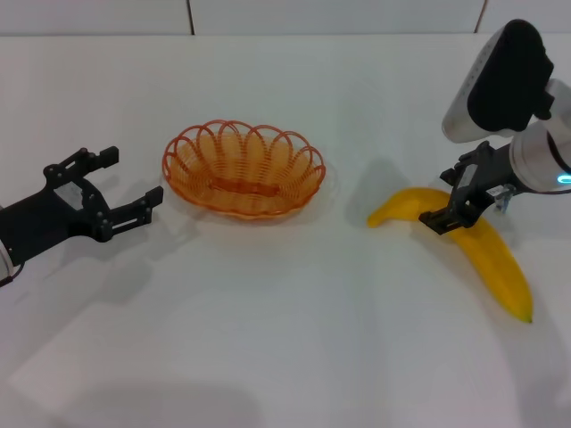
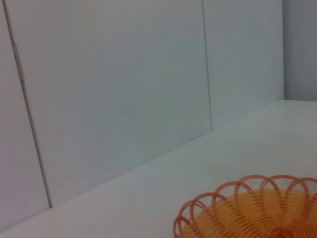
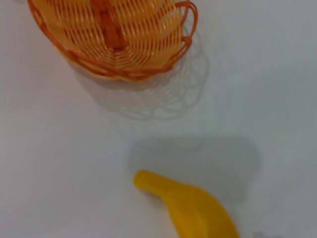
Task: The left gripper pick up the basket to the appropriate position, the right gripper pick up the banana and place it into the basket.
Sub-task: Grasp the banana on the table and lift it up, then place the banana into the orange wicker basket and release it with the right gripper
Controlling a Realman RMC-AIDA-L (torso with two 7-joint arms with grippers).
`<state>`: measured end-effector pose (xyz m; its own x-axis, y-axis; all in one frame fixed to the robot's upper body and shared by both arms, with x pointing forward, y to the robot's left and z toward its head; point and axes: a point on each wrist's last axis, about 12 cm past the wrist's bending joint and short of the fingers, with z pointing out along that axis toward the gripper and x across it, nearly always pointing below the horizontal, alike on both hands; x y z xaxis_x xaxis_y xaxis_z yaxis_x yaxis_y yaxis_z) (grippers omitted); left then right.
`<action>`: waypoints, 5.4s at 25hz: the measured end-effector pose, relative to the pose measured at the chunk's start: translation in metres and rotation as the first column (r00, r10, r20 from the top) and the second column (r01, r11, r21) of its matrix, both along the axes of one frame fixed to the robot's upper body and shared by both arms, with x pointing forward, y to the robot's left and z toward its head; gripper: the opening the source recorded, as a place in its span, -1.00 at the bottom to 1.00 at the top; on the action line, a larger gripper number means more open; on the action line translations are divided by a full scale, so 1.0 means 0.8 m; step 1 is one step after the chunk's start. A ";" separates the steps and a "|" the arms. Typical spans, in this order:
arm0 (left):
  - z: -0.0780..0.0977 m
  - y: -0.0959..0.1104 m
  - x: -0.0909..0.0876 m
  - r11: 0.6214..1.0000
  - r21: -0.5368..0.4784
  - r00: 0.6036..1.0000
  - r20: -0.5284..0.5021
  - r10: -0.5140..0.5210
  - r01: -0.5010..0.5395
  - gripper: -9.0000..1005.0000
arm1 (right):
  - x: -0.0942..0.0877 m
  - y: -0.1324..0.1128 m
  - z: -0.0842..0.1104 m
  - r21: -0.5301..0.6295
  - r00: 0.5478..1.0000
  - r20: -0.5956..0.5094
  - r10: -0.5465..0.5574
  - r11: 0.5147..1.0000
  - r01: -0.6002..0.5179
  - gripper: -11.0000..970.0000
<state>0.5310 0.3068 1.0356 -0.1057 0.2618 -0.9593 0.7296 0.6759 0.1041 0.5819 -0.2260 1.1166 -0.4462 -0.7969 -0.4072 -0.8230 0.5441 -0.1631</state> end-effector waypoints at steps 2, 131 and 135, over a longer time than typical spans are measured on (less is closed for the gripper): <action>0.000 0.000 0.000 1.000 0.000 1.000 0.000 0.001 -0.001 0.78 | 0.000 0.000 0.000 0.000 1.000 0.001 0.000 1.000 0.000 0.50; 0.002 -0.008 0.003 1.000 -0.019 1.000 0.010 -0.010 0.010 0.78 | 0.006 0.215 0.033 -0.045 0.673 0.586 0.452 0.847 -0.529 0.10; 0.002 -0.008 0.003 1.000 -0.019 1.000 0.010 -0.010 0.010 0.78 | 0.007 0.215 0.032 -0.051 0.671 0.584 0.456 0.846 -0.531 0.11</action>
<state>0.5334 0.3006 1.0370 -0.0934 0.2447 -0.9651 0.7354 0.6704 0.0988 0.5873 -0.0540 1.1422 0.3343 -0.7652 -0.5501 -0.7568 0.1299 -0.6406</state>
